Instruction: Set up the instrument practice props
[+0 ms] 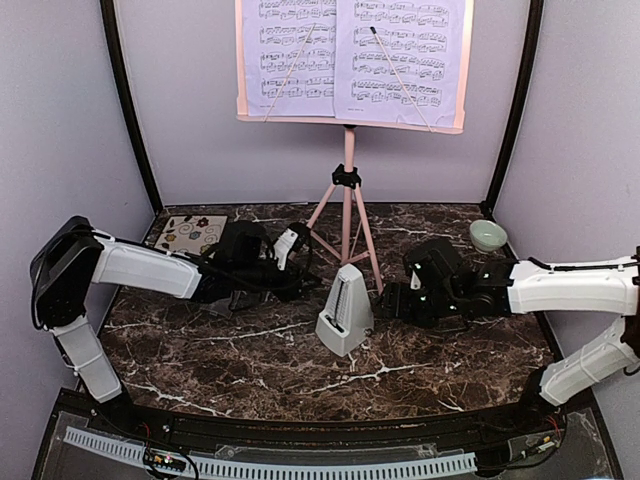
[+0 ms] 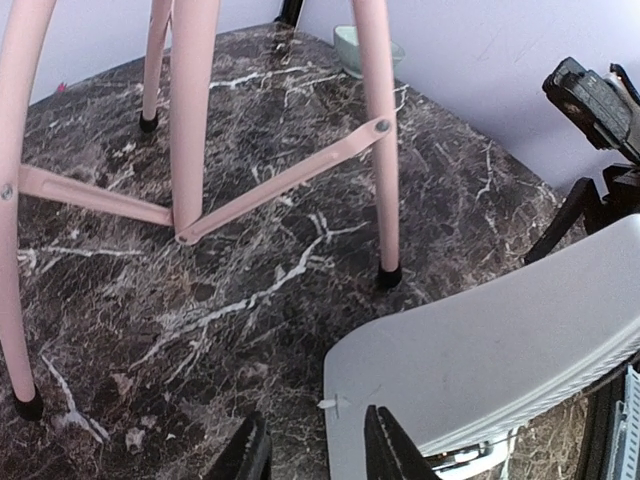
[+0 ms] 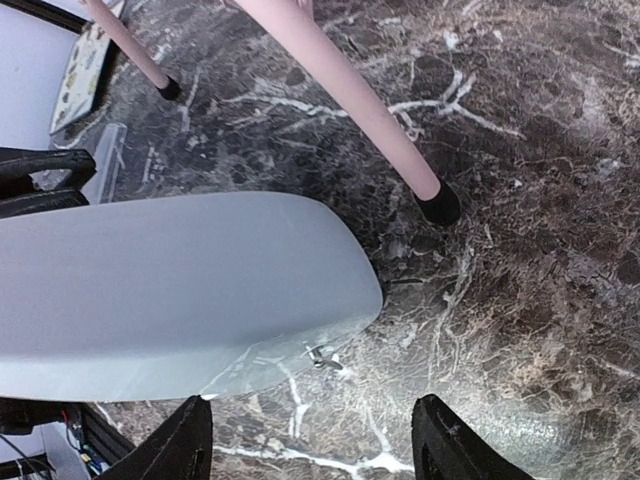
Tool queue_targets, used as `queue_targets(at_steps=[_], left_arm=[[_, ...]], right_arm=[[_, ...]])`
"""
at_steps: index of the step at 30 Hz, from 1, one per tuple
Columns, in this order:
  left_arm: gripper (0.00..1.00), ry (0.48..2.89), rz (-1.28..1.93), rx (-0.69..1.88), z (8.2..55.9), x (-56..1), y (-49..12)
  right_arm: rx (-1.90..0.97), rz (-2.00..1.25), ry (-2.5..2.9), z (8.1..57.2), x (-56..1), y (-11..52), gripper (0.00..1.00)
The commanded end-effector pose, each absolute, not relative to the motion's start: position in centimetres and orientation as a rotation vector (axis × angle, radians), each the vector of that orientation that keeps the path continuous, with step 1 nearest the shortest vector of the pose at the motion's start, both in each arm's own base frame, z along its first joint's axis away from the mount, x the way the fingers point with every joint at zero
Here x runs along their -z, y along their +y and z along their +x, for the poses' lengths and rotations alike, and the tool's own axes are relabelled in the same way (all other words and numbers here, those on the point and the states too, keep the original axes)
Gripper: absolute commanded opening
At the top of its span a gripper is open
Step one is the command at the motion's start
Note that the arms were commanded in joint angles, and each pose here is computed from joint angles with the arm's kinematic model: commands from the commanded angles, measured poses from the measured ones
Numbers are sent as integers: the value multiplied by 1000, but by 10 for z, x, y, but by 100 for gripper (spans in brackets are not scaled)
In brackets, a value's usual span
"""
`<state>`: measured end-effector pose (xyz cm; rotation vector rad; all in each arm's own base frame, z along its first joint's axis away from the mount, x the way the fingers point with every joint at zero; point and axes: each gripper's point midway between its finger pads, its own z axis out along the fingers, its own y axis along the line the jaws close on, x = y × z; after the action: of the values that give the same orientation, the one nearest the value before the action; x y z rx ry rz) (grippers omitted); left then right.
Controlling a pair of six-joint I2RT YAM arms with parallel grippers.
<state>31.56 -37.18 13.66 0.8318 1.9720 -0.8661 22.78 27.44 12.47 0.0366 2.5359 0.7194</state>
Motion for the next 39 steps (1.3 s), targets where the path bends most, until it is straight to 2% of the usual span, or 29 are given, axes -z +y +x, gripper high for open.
queue_targets(at_steps=[1, 5, 14, 25, 32, 35, 39], left_arm=[[33, 2068, 848, 796, 323, -109, -372], [32, 2120, 882, 810, 313, -87, -370], [30, 2078, 949, 930, 285, -84, -375], [29, 2042, 963, 988, 257, -99, -367], [29, 2065, 853, 948, 255, -103, -348], [30, 2059, 819, 926, 258, -107, -344], [31, 2058, 806, 928, 260, -110, -344]], right_arm=[[-708, 26, 2568, 232, -99, 288, 68], [-662, -25, 2577, 240, -87, 297, 66], [-608, -169, 2555, 260, -79, 321, 67], [-641, -407, 2444, 273, -103, 349, 71], [-743, -443, 2318, 246, -139, 324, 83], [-842, -440, 2208, 239, -164, 327, 90], [-910, -454, 2117, 234, -190, 345, 94]])
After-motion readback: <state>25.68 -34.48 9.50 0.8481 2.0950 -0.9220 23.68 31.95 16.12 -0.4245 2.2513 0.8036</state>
